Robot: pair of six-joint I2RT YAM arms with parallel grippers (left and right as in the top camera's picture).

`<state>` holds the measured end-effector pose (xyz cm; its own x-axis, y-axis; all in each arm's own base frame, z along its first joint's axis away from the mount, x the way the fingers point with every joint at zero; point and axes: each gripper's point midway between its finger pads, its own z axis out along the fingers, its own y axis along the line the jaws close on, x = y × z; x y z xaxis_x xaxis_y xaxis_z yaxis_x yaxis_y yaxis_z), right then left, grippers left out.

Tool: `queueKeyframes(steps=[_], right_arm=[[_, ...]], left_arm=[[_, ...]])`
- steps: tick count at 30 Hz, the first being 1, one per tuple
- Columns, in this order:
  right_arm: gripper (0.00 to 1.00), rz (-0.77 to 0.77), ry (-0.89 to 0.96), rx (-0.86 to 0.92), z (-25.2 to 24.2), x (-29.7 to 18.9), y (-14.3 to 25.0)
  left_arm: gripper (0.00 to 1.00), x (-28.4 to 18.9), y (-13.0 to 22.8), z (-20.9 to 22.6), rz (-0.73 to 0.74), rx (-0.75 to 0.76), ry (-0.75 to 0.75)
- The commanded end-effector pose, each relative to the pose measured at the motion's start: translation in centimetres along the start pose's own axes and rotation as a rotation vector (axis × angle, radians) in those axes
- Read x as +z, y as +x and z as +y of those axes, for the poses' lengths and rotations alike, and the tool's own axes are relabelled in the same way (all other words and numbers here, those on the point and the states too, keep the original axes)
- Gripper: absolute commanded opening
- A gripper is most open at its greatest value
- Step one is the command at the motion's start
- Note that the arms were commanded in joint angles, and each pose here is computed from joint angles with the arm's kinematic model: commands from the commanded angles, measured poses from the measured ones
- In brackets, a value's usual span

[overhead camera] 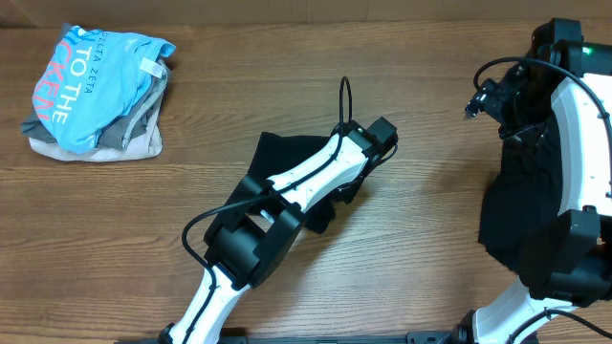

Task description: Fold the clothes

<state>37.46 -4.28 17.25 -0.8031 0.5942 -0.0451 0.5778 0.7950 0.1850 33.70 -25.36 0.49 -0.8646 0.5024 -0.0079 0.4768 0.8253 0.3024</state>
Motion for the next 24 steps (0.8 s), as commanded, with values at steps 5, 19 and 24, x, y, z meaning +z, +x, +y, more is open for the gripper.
queueKeyframes(steps=[5, 19, 24], right_arm=[[0.94, -0.033, -0.025, -0.015, 0.6, -0.9, -0.4], [0.93, -0.046, -0.029, -0.017, 0.7, -1.0, -0.7], [0.94, -0.046, -0.028, -0.016, 0.7, -1.0, -0.8]], left_arm=[[0.04, 1.2, 0.7, 2.3, 0.085, -0.004, -0.063], [0.04, -12.1, -3.8, 18.7, -0.097, -0.214, -0.040], [0.04, -15.5, -3.3, 25.3, -0.200, -0.265, -0.068]])
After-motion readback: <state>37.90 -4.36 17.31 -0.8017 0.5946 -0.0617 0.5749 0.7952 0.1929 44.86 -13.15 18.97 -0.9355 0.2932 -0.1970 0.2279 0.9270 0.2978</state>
